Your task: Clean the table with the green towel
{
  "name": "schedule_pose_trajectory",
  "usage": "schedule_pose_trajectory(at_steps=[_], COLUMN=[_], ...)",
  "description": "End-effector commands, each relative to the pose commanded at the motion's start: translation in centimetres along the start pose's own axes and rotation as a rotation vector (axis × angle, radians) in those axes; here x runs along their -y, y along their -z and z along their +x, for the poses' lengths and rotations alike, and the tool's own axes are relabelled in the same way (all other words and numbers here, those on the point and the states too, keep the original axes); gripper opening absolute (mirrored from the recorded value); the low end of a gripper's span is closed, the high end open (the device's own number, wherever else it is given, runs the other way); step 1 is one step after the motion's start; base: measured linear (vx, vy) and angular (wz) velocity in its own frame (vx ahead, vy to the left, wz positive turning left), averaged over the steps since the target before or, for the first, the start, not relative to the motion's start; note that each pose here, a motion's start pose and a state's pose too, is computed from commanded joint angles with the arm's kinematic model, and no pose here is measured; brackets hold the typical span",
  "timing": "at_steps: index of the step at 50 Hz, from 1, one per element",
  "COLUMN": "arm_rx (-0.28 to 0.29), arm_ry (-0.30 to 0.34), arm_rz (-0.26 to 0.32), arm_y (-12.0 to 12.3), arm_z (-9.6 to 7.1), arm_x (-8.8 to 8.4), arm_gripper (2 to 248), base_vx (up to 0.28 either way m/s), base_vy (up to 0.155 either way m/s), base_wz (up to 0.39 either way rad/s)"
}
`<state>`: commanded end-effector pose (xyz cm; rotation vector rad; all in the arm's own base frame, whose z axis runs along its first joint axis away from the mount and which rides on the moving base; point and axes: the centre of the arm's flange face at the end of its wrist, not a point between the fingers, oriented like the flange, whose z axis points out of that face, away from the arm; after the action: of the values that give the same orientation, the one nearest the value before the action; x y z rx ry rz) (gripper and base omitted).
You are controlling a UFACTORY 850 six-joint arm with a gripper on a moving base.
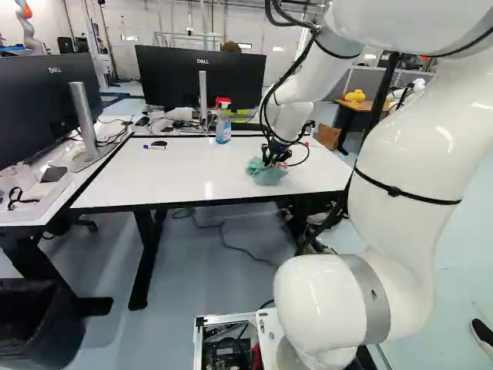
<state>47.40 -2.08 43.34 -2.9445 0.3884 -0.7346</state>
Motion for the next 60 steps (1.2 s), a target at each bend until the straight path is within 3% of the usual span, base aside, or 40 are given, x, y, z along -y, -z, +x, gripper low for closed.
schedule_pose_trajectory(at_steps=[15,30,60], arm_rx=[0.011,0.013,-0.005], arm_ry=[0.041,0.031,-0.067], arm_rz=[0.02,0.014,-0.035], arm_y=[0.8,1.9,1.4], arm_z=[-2.1,-4.1,-1.6], arm_x=[1.8,0.7,-3.8], arm_gripper=[30,30,30], base_vx=[0.0,0.0,0.0], base_vy=[0.0,0.0,0.0], base_wz=[0.0,0.0,0.0])
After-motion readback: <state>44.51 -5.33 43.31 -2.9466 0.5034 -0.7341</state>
